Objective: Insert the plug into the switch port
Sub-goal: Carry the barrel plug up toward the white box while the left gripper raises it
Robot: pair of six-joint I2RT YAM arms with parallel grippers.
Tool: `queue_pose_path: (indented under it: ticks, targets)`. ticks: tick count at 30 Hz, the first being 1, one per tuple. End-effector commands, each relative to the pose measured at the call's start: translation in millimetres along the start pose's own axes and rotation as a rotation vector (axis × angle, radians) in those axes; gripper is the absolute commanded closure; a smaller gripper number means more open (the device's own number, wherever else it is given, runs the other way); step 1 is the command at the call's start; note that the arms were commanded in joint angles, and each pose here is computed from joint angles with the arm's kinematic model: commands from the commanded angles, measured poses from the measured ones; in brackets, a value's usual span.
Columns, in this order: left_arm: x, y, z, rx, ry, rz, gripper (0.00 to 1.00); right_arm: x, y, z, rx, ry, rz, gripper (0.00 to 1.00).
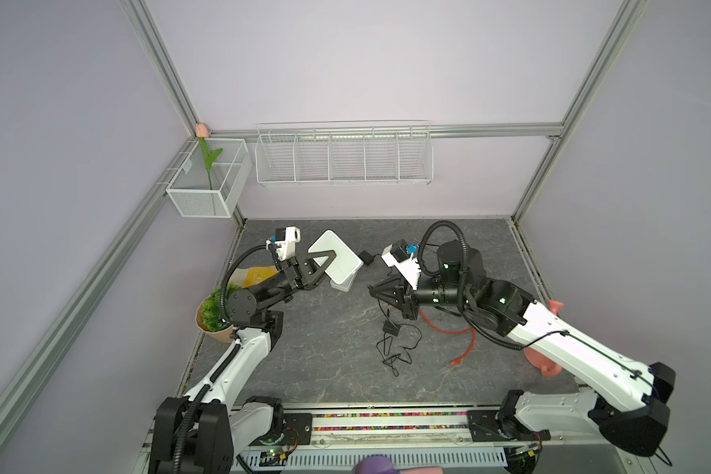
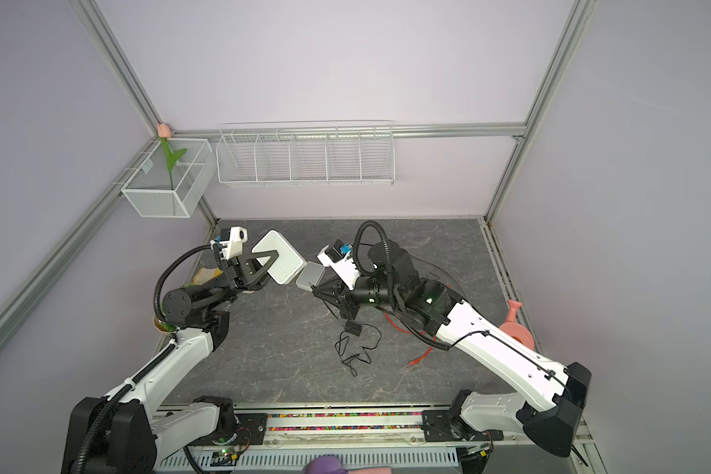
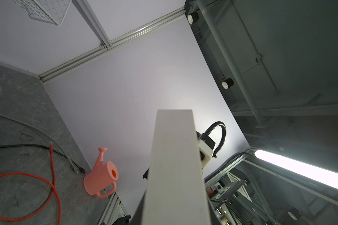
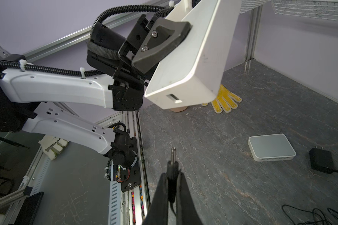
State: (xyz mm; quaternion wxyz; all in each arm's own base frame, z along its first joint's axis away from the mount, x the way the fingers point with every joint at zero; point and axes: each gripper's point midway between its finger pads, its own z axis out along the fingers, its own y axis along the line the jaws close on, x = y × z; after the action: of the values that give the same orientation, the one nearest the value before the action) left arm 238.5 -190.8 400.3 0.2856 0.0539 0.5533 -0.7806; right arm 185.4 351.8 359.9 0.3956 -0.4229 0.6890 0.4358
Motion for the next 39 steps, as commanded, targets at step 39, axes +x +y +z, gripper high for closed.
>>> queue_pose_path:
  ticks: [39]
  targets:
    - [20.7,10.1,-3.0,-0.126,0.067,0.08,1.0,-18.0,3.2,23.8,-0.114,0.058,0.099,0.94]
